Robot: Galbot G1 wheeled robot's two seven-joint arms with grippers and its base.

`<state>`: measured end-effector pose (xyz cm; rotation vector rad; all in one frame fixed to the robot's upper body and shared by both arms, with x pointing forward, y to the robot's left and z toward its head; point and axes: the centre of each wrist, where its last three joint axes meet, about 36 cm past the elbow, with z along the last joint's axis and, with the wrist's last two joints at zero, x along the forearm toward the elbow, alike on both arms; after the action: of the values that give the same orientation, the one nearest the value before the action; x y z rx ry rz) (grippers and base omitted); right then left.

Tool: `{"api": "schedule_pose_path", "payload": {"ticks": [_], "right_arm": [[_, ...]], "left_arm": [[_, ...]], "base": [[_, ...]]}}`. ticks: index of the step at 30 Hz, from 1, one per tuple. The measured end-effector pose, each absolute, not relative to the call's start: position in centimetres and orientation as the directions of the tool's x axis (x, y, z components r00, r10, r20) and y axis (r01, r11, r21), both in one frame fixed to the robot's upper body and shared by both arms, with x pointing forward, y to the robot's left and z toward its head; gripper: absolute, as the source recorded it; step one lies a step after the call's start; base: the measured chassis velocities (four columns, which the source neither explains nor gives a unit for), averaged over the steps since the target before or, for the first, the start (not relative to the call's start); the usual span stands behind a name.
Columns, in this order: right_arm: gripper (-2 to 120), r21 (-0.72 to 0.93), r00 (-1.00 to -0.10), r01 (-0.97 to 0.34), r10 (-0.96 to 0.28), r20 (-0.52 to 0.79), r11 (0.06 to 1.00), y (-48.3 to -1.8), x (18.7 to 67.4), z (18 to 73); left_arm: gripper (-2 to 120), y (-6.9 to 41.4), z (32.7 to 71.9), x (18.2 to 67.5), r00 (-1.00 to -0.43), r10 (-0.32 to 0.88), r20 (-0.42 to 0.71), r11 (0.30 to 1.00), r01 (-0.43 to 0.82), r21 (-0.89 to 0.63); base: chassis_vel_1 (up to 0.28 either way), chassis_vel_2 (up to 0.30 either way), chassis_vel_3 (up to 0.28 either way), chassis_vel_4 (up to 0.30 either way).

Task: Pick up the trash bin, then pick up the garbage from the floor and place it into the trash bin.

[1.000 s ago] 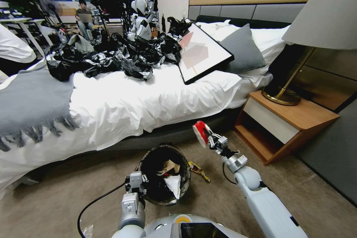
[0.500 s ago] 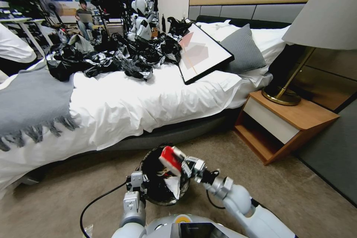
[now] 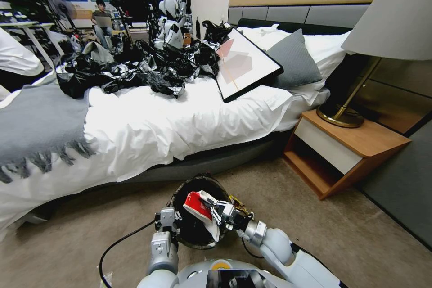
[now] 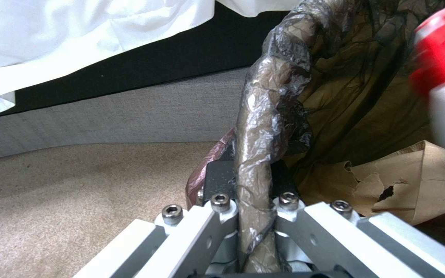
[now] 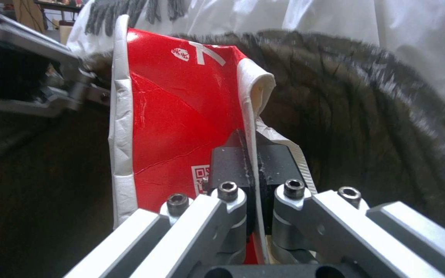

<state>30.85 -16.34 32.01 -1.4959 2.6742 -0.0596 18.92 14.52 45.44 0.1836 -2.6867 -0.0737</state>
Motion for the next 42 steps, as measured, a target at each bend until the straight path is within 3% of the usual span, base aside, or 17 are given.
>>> {"api": "schedule_pose_path", "payload": {"ticks": [7,17,30,32,35,42], "right_arm": [[0,-0.088,-0.558,-0.825,-0.830,-0.028,0.558,-15.5,31.7,30.9],[39,-0.099,-0.569,-0.818,-0.822,-0.009,0.567,-15.7,31.7,30.3],[80,-0.104,-0.564,-0.821,-0.826,-0.001,0.561,-16.2,31.4,30.4],[92,-0.102,-0.559,-0.825,-0.829,0.000,0.556,-16.2,31.2,30.4],[99,-0.103,-0.559,-0.824,-0.829,-0.005,0.557,-16.3,31.1,30.5],[100,-0.147,-0.557,-0.818,-0.829,-0.039,0.556,-17.1,30.5,31.9]], "left_arm": [[0,14.3,45.4,18.7,-0.893,-0.137,0.428,0.990,-0.113,0.082],[0,14.4,45.6,18.7,-0.896,-0.137,0.422,0.990,-0.113,0.083],[0,14.4,45.8,18.8,-0.898,-0.141,0.418,0.990,-0.118,0.081],[0,14.4,45.8,18.8,-0.898,-0.142,0.417,0.990,-0.119,0.080],[0,14.4,45.9,18.8,-0.898,-0.143,0.415,0.990,-0.121,0.079],[0,14.8,45.9,19.0,-0.900,-0.152,0.410,0.988,-0.129,0.083]], "base": [[0.000,0.000,0.000,0.000],[0.000,0.000,0.000,0.000],[0.000,0.000,0.000,0.000],[0.000,0.000,0.000,0.000],[0.000,0.000,0.000,0.000],[0.000,0.000,0.000,0.000]]}}
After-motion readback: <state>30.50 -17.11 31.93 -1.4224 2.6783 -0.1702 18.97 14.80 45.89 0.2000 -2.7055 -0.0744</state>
